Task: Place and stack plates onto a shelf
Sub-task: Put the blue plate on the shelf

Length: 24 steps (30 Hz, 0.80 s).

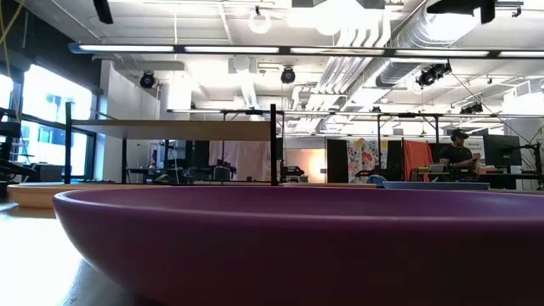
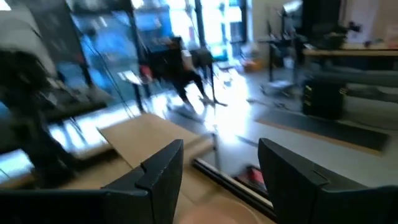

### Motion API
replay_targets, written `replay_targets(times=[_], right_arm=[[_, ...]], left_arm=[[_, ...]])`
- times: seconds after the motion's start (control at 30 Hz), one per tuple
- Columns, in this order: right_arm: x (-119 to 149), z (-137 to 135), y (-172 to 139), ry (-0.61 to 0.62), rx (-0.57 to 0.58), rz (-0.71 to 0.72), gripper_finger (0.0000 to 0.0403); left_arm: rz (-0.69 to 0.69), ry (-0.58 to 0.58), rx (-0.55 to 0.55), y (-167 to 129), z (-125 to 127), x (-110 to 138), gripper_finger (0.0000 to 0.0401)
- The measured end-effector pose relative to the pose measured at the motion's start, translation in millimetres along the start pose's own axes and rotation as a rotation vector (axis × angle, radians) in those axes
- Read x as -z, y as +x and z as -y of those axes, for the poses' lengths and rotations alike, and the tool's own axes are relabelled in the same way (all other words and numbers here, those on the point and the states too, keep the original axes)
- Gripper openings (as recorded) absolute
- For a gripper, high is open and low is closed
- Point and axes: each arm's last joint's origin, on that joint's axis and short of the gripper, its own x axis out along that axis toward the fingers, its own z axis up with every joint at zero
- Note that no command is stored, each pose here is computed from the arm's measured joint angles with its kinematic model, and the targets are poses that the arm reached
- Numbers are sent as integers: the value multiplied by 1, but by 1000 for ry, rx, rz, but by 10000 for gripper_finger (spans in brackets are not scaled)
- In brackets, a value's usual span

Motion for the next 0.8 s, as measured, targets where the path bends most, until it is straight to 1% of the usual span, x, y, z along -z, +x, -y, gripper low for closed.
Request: replay_targets(times=[0.2,0.33,0.47,0.6,0.67,0.8], right_arm=[[-29,-9,9,-125,92,-136,195],[-42,-17,22,-213,157,-248,195],[-50,-20,37,-256,220,-386,195],[-51,-19,54,-248,240,-551,195],[-49,-16,61,-238,231,-637,195],[-39,-9,76,-184,200,-789,195]], left_arm=[[24,62,-39,9,7,-13,78],[30,86,-53,13,11,-18,78],[20,95,-55,18,13,-18,78],[-9,110,-64,22,13,-13,78],[-24,116,-68,24,13,-10,78],[-61,89,-81,27,13,-4,78]])
